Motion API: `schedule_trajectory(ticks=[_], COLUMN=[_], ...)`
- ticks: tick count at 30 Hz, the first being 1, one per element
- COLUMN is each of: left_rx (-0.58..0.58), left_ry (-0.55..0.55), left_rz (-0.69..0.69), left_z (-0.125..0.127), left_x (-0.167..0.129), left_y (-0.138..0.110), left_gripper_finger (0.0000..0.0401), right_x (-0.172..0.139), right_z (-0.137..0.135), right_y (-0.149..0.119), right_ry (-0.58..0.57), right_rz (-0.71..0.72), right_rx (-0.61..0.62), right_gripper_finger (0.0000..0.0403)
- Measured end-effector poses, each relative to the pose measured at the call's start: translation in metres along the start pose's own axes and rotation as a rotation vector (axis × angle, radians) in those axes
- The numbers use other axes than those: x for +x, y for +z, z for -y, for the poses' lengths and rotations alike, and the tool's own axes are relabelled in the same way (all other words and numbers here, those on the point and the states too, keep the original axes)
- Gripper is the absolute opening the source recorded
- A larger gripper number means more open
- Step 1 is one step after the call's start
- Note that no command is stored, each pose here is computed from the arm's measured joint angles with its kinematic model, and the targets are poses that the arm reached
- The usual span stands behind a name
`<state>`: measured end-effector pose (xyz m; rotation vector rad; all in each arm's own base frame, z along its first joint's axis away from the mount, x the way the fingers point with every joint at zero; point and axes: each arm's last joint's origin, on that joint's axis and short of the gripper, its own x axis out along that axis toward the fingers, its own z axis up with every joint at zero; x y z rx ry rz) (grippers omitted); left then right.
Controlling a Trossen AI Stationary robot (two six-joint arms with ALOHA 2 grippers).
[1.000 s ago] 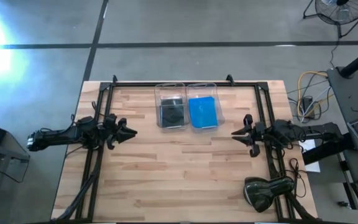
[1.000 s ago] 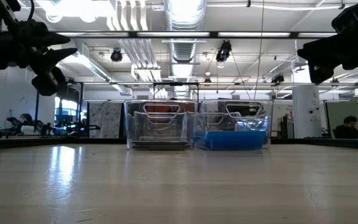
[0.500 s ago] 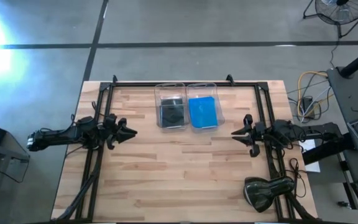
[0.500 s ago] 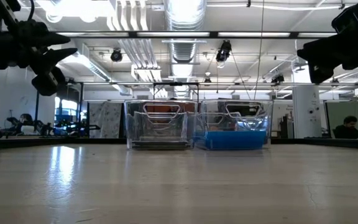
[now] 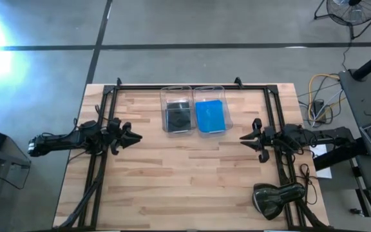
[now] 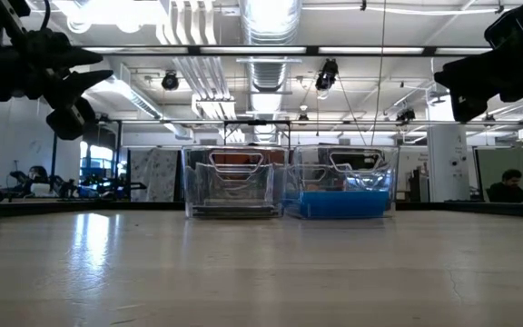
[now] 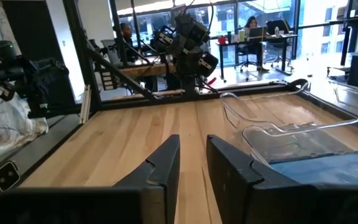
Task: Pick & place jewel cases by type
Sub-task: Return to Home Position
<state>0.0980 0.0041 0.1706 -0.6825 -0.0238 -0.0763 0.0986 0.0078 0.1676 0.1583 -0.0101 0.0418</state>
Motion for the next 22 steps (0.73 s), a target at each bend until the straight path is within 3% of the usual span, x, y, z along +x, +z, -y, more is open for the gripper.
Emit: schedule_trajectory(ticks=[22], left_rx=[0.0], left_ry=[-0.001], left_rz=[0.0], left_z=[0.0001], left_x=[0.0], left_y=[0.0], left_gripper_finger=[0.0073], right_x=[0.0], right_z=[0.0], right_y=[0.0], right_ry=[0.0], right_rz=[0.0], right_rx=[0.0], right_gripper_finger=[0.0087])
